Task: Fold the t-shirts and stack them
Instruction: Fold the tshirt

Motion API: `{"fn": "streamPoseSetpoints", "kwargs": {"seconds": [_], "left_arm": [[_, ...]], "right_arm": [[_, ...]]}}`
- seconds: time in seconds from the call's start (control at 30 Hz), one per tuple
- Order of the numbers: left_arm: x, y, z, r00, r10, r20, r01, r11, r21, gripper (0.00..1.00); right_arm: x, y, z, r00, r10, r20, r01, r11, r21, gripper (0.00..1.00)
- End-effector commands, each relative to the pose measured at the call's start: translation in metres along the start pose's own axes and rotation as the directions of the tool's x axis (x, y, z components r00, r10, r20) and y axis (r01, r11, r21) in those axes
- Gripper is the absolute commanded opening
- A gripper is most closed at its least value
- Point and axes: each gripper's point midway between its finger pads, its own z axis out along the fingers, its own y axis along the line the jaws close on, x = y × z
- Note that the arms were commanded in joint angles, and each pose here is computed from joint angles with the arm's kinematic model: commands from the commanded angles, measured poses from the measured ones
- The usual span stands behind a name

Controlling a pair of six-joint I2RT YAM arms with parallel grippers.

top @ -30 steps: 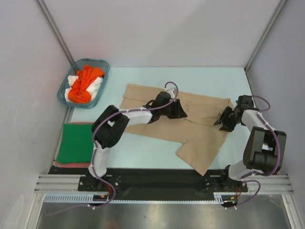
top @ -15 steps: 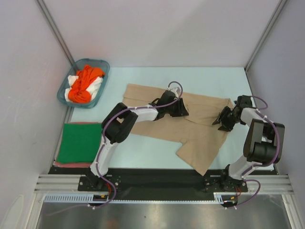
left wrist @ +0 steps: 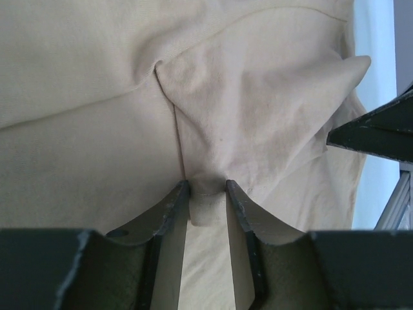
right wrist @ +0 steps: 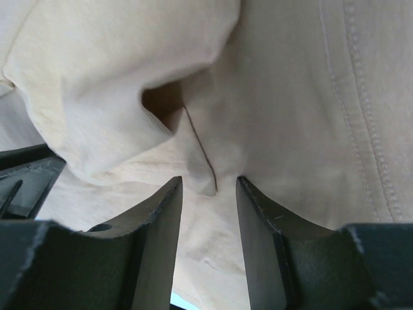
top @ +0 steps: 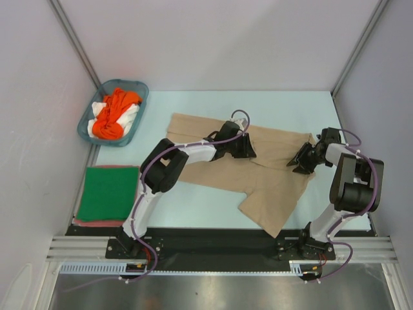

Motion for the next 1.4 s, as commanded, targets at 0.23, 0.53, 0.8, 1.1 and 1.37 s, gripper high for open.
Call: {"fn": "streamPoseSetpoints", "kwargs": {"seconds": [0.23, 0.53, 0.8, 1.1, 1.37], "left_arm": [[-0.001, -0.023, -0.005, 0.999, 0.005, -0.036, -0.002, 0.997, 0.081, 0.33], [-0.004, -0.025, -0.006, 0.999, -0.015, -0.041, 0.019, 0.995, 0.094, 0.29], [-0.005, -0.024, -0.009, 0.998, -0.028, -0.054, 0.033, 0.995, 0.099, 0.27], [-0.008, -0.033, -0.014, 0.996, -0.043, -0.078, 0.051, 0.992, 0.115, 0.19], [-0.007, -0.041, -0.02, 0.993, -0.063, -0.102, 0.076, 0.989, 0.126, 0.09]], "right_arm": [[-0.014, 0.016, -0.003, 0.999, -0.011, 0.03, 0.013, 0.998, -0.065, 0.38], [-0.008, 0.01, 0.002, 1.0, -0.008, 0.009, 0.009, 0.999, -0.051, 0.34], [-0.008, 0.009, 0.007, 1.0, -0.004, -0.005, 0.004, 0.998, -0.057, 0.2], [-0.006, 0.014, -0.006, 1.0, 0.01, -0.003, -0.01, 0.999, -0.051, 0.0], [0.013, 0.019, -0.044, 0.999, 0.041, -0.008, -0.041, 0.999, -0.024, 0.0]]}}
